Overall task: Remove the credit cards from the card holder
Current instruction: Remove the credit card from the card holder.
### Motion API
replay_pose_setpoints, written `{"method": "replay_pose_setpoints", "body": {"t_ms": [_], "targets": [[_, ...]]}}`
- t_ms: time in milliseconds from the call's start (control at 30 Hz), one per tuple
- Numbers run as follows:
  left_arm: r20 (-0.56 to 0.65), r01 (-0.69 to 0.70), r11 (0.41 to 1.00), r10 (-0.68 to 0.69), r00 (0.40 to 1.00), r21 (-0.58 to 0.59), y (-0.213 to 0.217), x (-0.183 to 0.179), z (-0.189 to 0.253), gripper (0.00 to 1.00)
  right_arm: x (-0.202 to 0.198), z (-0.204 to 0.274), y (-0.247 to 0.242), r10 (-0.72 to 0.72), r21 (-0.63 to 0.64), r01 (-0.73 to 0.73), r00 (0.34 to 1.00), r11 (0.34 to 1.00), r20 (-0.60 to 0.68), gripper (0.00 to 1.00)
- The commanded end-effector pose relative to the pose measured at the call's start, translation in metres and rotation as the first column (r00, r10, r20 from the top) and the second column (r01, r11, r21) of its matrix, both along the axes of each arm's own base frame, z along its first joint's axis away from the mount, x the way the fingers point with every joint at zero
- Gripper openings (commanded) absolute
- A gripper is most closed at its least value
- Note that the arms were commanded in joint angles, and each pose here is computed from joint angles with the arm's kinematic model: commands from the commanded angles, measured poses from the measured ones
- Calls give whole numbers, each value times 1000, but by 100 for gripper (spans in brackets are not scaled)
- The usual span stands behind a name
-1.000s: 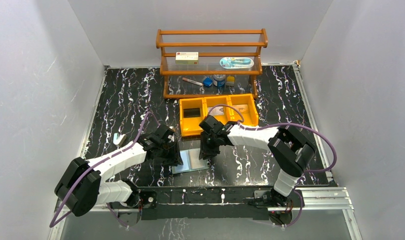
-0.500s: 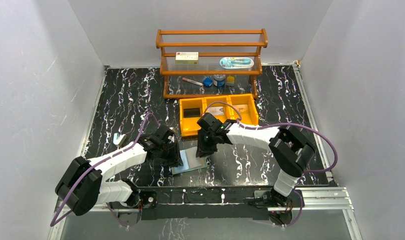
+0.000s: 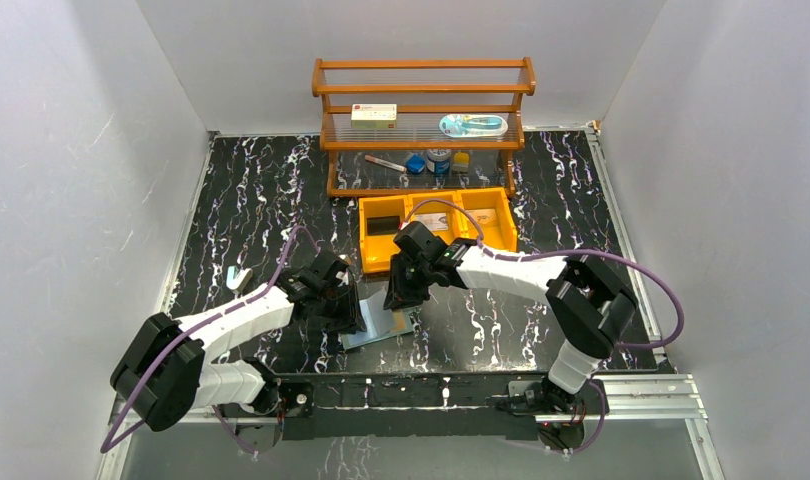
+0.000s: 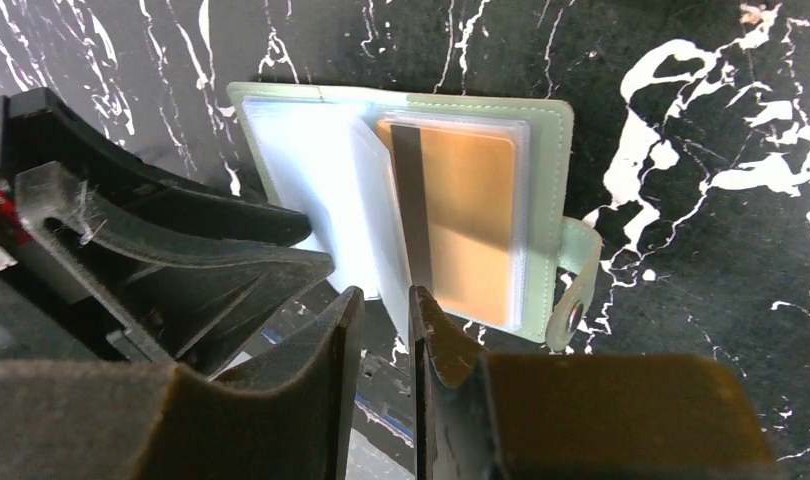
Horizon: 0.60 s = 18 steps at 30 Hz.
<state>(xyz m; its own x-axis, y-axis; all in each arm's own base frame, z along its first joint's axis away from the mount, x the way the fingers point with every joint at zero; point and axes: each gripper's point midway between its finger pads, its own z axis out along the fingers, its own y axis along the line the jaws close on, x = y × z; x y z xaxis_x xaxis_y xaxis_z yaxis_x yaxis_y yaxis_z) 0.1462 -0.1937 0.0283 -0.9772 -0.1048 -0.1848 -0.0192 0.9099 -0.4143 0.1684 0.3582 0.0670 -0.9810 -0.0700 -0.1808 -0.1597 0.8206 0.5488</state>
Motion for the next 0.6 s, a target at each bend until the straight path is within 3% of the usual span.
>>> {"method": "replay_pose_setpoints", "body": {"t_ms": [0,167,333,567], "targets": [[-3,0,1000,0,1000,1,1,-1,3,32,5,31,16,-6,85,3,999,996,37,32],[1,-1,1000,1,1000,5,1,0,4,32,2,29,17,15,72,-17,1000,997,28,32],[28,-16,1000,15,999,18,4,5,9,32,-5,45,35,69,198,-74,997,978,30,32],[87,-62,996,56,995,69,18,11,20,38,-6,37,30,59,168,-61,998,984,17,32]]}}
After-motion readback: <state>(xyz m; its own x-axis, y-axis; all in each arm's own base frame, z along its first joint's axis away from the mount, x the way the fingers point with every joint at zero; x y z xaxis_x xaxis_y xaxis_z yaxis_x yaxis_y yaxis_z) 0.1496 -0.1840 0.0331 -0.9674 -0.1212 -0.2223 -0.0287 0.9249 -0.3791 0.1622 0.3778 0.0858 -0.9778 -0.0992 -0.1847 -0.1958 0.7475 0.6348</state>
